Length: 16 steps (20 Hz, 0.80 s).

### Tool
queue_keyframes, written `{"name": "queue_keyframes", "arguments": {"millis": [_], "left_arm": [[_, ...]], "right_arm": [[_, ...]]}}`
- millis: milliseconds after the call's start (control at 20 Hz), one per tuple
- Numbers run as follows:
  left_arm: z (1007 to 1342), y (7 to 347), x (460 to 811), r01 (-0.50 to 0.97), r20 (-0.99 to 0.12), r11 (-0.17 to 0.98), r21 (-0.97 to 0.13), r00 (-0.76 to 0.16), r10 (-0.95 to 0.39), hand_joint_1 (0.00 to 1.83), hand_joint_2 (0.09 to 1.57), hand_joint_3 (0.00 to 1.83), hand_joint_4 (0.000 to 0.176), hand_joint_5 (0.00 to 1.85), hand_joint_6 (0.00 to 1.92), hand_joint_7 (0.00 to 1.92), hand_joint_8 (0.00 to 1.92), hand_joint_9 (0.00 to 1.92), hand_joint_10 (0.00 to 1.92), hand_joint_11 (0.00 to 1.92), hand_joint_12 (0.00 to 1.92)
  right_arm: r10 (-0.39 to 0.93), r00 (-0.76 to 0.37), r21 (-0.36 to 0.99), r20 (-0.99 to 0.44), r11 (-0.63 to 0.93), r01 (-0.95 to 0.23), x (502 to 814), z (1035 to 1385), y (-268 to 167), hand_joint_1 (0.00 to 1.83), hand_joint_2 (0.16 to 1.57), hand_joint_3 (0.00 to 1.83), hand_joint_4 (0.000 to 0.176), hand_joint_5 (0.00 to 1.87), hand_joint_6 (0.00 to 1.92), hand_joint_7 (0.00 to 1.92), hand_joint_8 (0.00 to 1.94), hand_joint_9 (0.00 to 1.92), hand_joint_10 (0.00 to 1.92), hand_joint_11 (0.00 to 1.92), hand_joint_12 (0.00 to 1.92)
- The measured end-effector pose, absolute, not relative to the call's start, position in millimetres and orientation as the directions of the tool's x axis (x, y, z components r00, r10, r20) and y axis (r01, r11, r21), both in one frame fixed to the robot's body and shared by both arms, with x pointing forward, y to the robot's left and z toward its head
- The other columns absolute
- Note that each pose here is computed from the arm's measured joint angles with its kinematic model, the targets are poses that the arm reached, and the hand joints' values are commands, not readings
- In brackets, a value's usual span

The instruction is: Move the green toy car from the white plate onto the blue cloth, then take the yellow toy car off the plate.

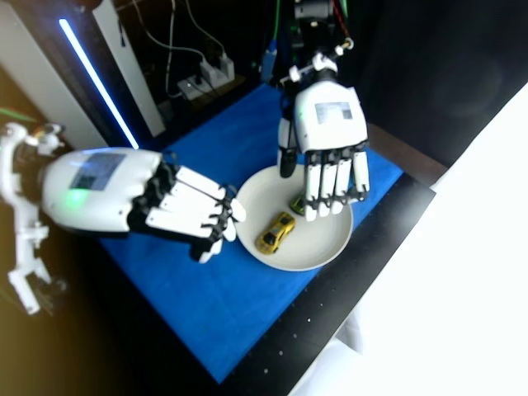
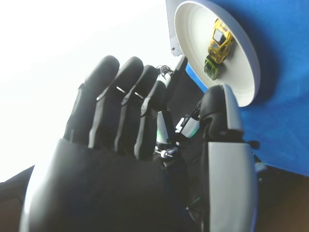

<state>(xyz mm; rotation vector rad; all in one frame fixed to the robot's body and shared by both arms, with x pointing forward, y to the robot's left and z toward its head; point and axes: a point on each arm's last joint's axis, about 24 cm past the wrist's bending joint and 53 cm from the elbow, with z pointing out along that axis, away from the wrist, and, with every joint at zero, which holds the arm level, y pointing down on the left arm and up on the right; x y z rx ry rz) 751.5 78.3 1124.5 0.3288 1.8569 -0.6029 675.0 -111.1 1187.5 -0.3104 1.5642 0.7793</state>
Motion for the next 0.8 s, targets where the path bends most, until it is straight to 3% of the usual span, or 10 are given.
{"name": "queue_keyframes", "arguments": {"millis": [450, 700, 800], "left_arm": [[1107.6, 82.3, 753.8, 0.468, -0.914, 0.843, -0.264, -0.400, -0.064, 0.98, 0.96, 0.00, 0.000, 0.69, 0.01, 0.77, 0.01, 0.72, 0.19, 0.25, 1.37], [1106.6, 84.8, 757.4, 0.458, -0.913, 0.848, -0.268, -0.402, -0.071, 0.96, 0.98, 0.01, 0.000, 0.69, 0.00, 0.78, 0.01, 0.72, 0.19, 0.23, 1.39], [1104.8, 83.9, 756.8, 0.459, -0.912, 0.847, -0.268, -0.404, -0.069, 0.95, 1.01, 0.00, 0.000, 0.71, 0.00, 0.82, 0.01, 0.73, 0.28, 0.27, 1.43]], "right_arm": [[0.244, -0.165, 0.293, -0.956, 0.731, -0.616, 674.9, 1187.6, -111.0, 1.00, 1.07, 0.00, 0.000, 0.55, 0.39, 0.64, 0.54, 0.53, 1.05, 0.27, 1.66], [0.244, -0.165, 0.293, -0.956, 0.731, -0.616, 674.9, 1187.7, -111.2, 1.06, 1.05, 0.00, 0.000, 0.56, 0.40, 0.65, 0.54, 0.50, 1.11, 0.22, 1.70], [0.243, -0.165, 0.292, -0.956, 0.731, -0.617, 674.7, 1187.6, -110.8, 1.07, 1.04, 0.00, 0.000, 0.56, 0.43, 0.63, 0.60, 0.51, 1.15, 0.23, 1.71]]}}
